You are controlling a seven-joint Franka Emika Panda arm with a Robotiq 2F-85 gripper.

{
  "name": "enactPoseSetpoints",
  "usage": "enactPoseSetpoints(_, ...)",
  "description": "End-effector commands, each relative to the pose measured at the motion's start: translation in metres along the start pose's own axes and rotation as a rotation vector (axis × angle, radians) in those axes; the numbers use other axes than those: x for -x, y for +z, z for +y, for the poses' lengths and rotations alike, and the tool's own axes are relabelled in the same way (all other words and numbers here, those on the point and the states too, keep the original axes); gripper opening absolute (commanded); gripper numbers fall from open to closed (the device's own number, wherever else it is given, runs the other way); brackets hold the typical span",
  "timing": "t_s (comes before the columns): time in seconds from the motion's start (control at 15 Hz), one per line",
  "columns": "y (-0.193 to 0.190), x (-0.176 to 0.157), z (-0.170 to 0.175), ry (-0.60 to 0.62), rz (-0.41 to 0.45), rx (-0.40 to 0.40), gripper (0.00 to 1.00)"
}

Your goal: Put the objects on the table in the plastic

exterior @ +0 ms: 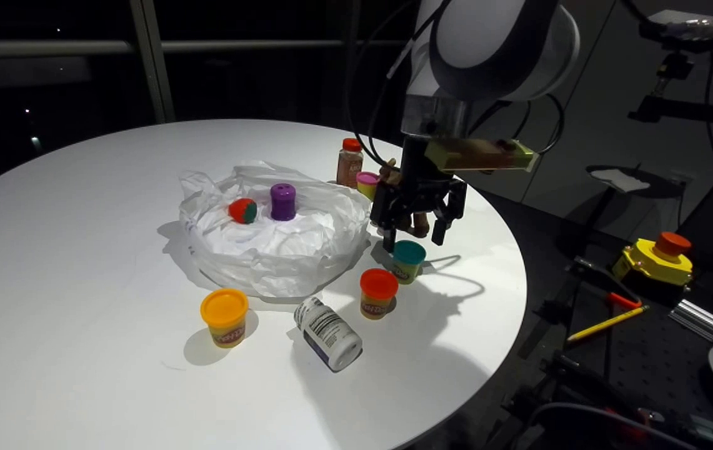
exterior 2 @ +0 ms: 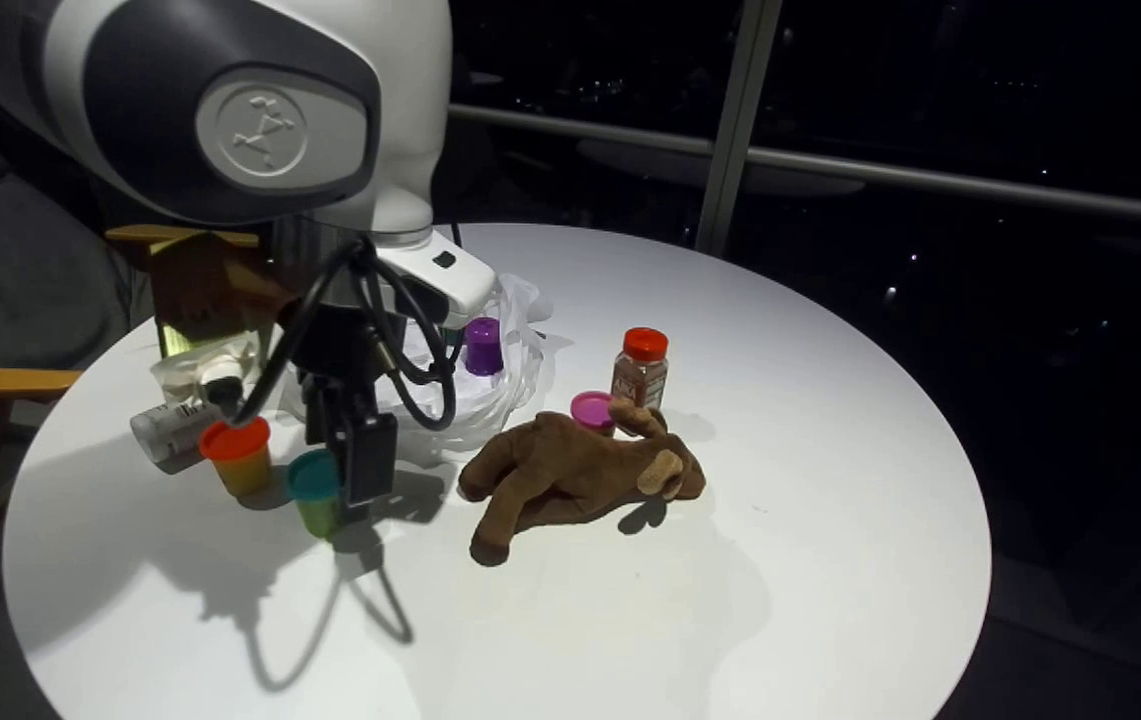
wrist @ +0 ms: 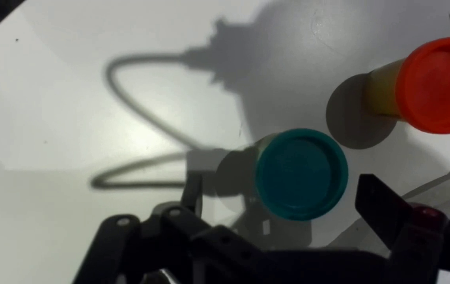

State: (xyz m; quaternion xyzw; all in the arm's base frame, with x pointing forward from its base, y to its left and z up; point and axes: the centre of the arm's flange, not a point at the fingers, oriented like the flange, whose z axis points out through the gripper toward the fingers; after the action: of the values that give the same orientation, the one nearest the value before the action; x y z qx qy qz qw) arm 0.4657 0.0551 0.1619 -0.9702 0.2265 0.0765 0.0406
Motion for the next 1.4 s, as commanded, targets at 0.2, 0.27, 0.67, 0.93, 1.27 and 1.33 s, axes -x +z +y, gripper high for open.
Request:
enactPoseSetpoints(0.2,0.014,0.003,-0.013,-0.045,-0.055,-0.038,1.0)
enactPoseSetpoints(0.27,0.015,0.004,-0.014,-0.048,-0.051,-0.038,1.0)
enactPoseSetpoints(0.67,0.013,0.008,-0.014,-0.052,-0.051,-0.033,0.5)
enactPoseSetpoints(0.93,-0.005,0.014,-0.012,-0.052,-0.044,-0.022,0.24)
enactPoseSetpoints(1.27,-0.058,0.016,-0.031,-0.075,-0.042,0.002,0.22)
enactPoseSetpoints(1.33,-0.07,0.015,-0.038,-0.084,-0.039,0.002,0.22)
